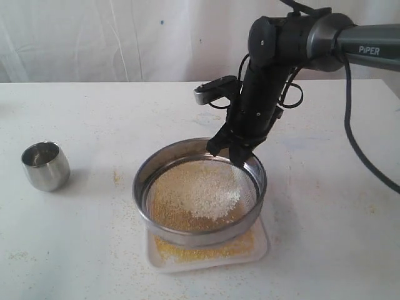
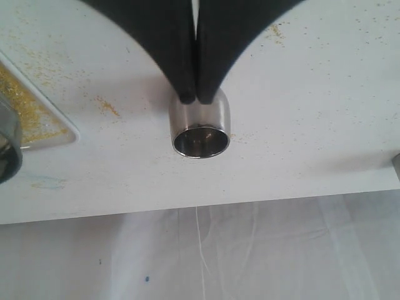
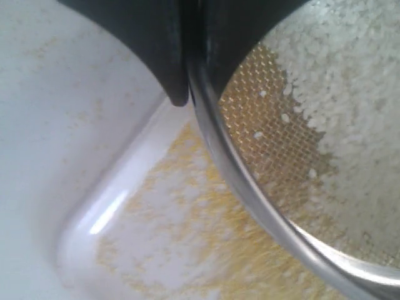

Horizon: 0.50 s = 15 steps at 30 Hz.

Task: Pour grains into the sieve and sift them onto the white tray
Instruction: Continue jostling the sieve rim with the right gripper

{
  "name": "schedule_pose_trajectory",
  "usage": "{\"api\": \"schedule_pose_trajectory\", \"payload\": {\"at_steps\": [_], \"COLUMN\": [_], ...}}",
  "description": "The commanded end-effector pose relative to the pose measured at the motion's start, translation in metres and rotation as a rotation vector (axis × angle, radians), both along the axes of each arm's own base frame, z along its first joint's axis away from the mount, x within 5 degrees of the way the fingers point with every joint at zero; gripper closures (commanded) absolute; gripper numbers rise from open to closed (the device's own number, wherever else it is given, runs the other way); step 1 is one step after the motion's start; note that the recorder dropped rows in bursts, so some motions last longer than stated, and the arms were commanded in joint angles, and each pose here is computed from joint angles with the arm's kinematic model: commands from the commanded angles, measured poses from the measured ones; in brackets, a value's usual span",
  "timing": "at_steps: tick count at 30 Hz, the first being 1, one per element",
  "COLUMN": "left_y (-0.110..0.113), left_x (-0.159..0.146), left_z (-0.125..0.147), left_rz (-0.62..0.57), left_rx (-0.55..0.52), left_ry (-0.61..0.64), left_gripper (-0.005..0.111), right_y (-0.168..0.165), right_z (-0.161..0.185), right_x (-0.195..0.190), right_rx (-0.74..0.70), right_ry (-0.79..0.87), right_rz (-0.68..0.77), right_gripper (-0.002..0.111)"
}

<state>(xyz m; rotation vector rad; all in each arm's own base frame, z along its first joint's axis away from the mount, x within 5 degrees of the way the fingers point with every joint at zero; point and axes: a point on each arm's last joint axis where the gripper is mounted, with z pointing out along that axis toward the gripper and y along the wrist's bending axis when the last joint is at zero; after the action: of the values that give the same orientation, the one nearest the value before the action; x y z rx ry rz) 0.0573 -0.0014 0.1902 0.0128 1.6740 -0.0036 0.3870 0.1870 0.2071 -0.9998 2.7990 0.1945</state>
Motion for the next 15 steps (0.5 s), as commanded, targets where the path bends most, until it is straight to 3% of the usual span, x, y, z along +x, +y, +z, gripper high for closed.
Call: {"api": "schedule_pose_trajectory", "payload": {"at_steps": [1, 2, 4, 7, 8, 9, 10, 13, 14, 15], "left_y": [0.000, 0.000, 0.000, 0.000, 0.000, 0.000, 0.000, 0.000, 0.000, 0.000], "left_x": [0.000, 0.000, 0.000, 0.000, 0.000, 0.000, 0.000, 0.000, 0.000, 0.000], "left_z": [-0.001, -0.001, -0.001, -0.001, -0.001, -0.001, -0.001, -0.001, -0.001, -0.001], "left_rz": [0.005, 0.005, 0.005, 0.005, 0.005, 0.005, 0.005, 0.005, 0.005, 0.005], "left_rx": [0.001, 0.001, 0.001, 0.001, 0.001, 0.001, 0.001, 0.001, 0.001, 0.001], "left_ry": [-0.004, -0.004, -0.004, -0.004, -0.004, -0.004, -0.004, -0.004, -0.004, -0.004], "left_gripper": [0.107, 0.107, 0.107, 0.107, 0.107, 0.107, 0.107, 0.107, 0.107, 0.107], "right_y": [0.003, 0.000, -0.009, 0.004, 0.003, -0.008, -0.011, 0.002, -0.002, -0.011], "right_z": [0.008, 0.006, 0.006, 0.008, 0.008, 0.008, 0.009, 0.011, 0.011, 0.011], "right_x": [-0.013, -0.010, 0.005, -0.011, -0.010, 0.007, 0.011, -0.007, -0.002, 0.012], "right_rx": [0.093, 0.058, 0.054, 0.158, 0.143, 0.096, 0.100, 0.190, 0.151, 0.110], "right_ry": [0.097, 0.072, 0.004, 0.096, 0.079, -0.022, -0.037, 0.067, 0.029, -0.051], "right_rz": [0.231, 0.173, -0.133, 0.183, 0.205, -0.064, -0.210, 0.183, 0.112, -0.148], "right_gripper": [0.108, 0.108, 0.108, 0.108, 0.108, 0.108, 0.108, 0.108, 0.108, 0.108]}}
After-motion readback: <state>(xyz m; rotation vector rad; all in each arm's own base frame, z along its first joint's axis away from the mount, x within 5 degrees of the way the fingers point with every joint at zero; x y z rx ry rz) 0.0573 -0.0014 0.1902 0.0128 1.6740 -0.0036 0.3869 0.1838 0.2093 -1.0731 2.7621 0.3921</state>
